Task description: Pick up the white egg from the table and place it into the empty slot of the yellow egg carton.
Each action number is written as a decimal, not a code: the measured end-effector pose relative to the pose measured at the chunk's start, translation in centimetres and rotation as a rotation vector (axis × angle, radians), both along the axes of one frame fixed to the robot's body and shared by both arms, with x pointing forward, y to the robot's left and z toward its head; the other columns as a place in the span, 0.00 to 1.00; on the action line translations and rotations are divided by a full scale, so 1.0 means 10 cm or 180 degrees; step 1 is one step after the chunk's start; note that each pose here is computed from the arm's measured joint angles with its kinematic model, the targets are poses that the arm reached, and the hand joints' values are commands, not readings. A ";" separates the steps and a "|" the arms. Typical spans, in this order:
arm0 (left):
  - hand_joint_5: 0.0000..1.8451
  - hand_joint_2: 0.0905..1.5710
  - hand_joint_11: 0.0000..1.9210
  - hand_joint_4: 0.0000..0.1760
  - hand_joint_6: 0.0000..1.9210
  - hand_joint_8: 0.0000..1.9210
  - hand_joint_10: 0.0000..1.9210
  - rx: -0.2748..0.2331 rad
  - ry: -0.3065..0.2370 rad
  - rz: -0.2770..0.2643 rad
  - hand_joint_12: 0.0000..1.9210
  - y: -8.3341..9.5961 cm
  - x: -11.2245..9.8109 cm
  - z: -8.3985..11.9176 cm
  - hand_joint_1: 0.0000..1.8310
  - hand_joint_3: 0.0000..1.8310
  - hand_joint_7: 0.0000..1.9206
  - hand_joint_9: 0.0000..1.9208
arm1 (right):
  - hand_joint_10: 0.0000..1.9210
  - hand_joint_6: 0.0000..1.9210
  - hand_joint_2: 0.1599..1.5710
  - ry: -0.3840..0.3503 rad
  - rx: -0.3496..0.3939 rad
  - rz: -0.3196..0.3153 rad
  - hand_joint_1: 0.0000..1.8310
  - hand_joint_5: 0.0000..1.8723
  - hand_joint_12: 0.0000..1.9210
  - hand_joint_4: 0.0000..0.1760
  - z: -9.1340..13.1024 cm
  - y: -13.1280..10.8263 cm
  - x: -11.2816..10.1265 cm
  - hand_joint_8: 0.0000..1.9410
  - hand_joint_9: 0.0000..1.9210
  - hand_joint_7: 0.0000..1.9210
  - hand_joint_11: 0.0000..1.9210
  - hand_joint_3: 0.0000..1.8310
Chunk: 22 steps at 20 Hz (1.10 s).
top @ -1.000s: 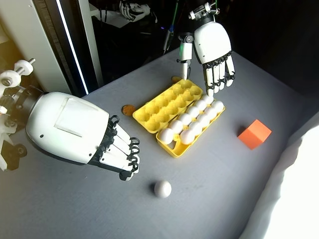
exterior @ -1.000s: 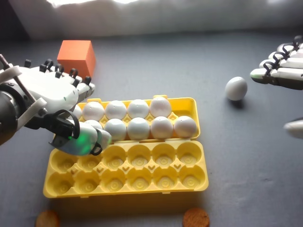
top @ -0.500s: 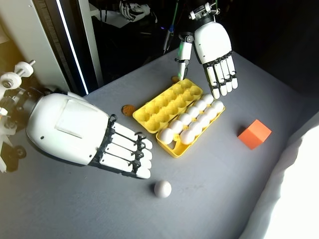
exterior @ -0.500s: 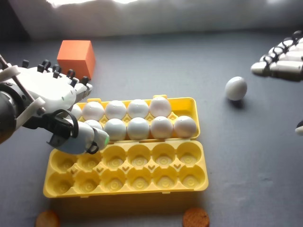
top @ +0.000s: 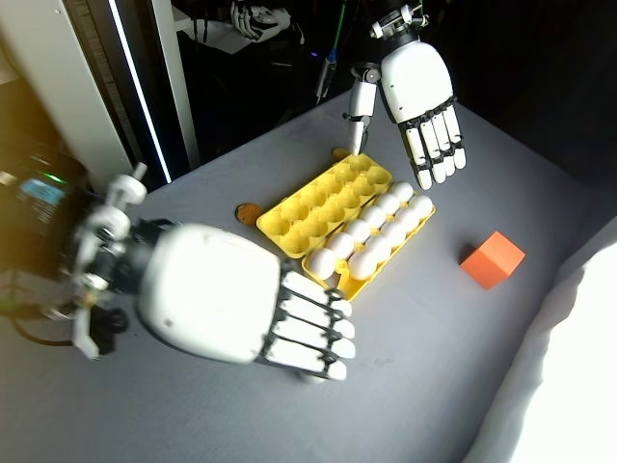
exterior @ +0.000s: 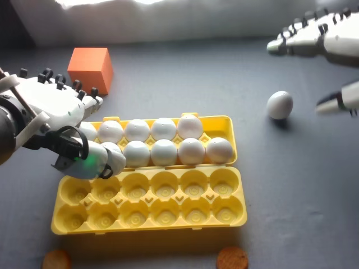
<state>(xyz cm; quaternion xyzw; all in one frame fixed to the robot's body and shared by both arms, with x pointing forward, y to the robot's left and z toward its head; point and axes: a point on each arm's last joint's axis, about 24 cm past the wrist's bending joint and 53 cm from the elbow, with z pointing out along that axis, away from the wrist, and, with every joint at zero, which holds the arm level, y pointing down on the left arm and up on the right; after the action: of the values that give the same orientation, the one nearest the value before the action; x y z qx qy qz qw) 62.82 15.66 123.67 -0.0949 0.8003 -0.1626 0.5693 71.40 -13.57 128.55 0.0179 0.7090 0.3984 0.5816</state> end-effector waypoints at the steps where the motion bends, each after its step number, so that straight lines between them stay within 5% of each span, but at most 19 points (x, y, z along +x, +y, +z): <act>1: 0.02 0.73 0.00 0.00 0.01 0.01 0.01 -0.0003 0.0016 0.0049 0.00 0.03 0.00 0.00 0.00 0.00 0.03 0.02 | 0.00 0.00 0.65 0.0037 0.0058 -0.0031 0.60 0.07 0.08 0.00 -0.01 0.00 0.08 0.00 0.01 0.03 0.00 0.01; 4: 0.00 0.74 0.00 0.00 0.00 0.00 0.00 -0.0024 0.0044 0.0159 0.00 0.10 0.03 0.00 0.00 0.00 0.02 0.01 | 0.00 0.00 0.67 0.0207 0.0139 -0.0030 0.60 0.08 0.13 0.00 -0.10 0.12 0.23 0.00 0.01 0.04 0.00 0.01; 7: 0.00 0.74 0.00 0.00 0.00 0.00 0.00 -0.0047 0.0057 0.0147 0.00 0.07 0.02 0.01 0.00 0.00 0.00 0.00 | 0.02 0.01 0.64 0.0381 0.0162 -0.0005 0.63 0.12 0.35 0.00 -0.22 0.26 0.32 0.01 0.08 0.11 0.00 0.00; 9: 0.01 0.74 0.00 0.00 0.01 0.01 0.00 -0.0056 0.0075 0.0173 0.00 0.08 0.02 0.00 0.00 0.00 0.02 0.01 | 0.01 0.00 0.63 0.0472 0.0131 -0.0034 0.64 0.12 0.32 0.00 -0.35 0.26 0.38 0.00 0.08 0.10 0.00 0.00; 12: 0.00 0.75 0.00 0.00 0.00 0.00 0.00 -0.0056 0.0065 0.0165 0.00 0.06 0.02 0.02 0.00 0.00 0.00 0.00 | 0.00 0.00 0.63 0.0569 0.0166 -0.0133 0.66 0.12 0.10 0.00 -0.45 0.18 0.51 0.00 0.07 0.10 0.00 0.00; 16: 0.00 0.74 0.00 0.00 0.00 0.00 0.00 -0.0062 0.0044 0.0117 0.00 0.02 0.02 0.03 0.00 0.00 0.01 0.00 | 0.01 0.01 0.64 0.0573 0.0188 -0.0142 0.66 0.14 0.26 0.00 -0.51 0.25 0.60 0.00 0.08 0.10 0.00 0.00; 19: 0.00 0.74 0.00 0.00 0.00 0.00 0.00 -0.0055 0.0049 0.0129 0.00 0.03 0.02 0.03 0.00 0.00 0.00 0.00 | 0.01 0.00 0.64 0.0678 0.0164 -0.0110 0.68 0.12 0.28 0.00 -0.73 0.37 0.60 0.00 0.08 0.09 0.00 0.00; 21: 0.01 0.74 0.00 0.00 0.00 0.01 0.00 -0.0052 0.0050 0.0138 0.00 0.04 0.02 0.02 0.00 0.00 0.02 0.00 | 0.00 0.01 0.65 0.0748 0.0134 -0.0113 0.67 0.12 0.14 0.00 -0.84 0.39 0.60 0.00 0.05 0.08 0.00 0.00; 22: 0.01 0.74 0.00 0.00 0.00 0.00 0.00 -0.0051 0.0051 0.0145 0.00 0.05 0.02 0.02 0.00 0.00 0.02 0.00 | 0.01 0.01 0.63 0.0765 0.0139 -0.0127 0.68 0.15 0.26 0.00 -0.86 0.37 0.61 0.00 0.08 0.11 0.00 0.00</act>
<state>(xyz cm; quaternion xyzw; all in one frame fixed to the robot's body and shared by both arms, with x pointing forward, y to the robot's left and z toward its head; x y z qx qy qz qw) 63.05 16.13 123.91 -0.1190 0.8011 -0.1552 0.5657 77.47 -9.87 119.92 0.0924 0.7642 0.3971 0.4997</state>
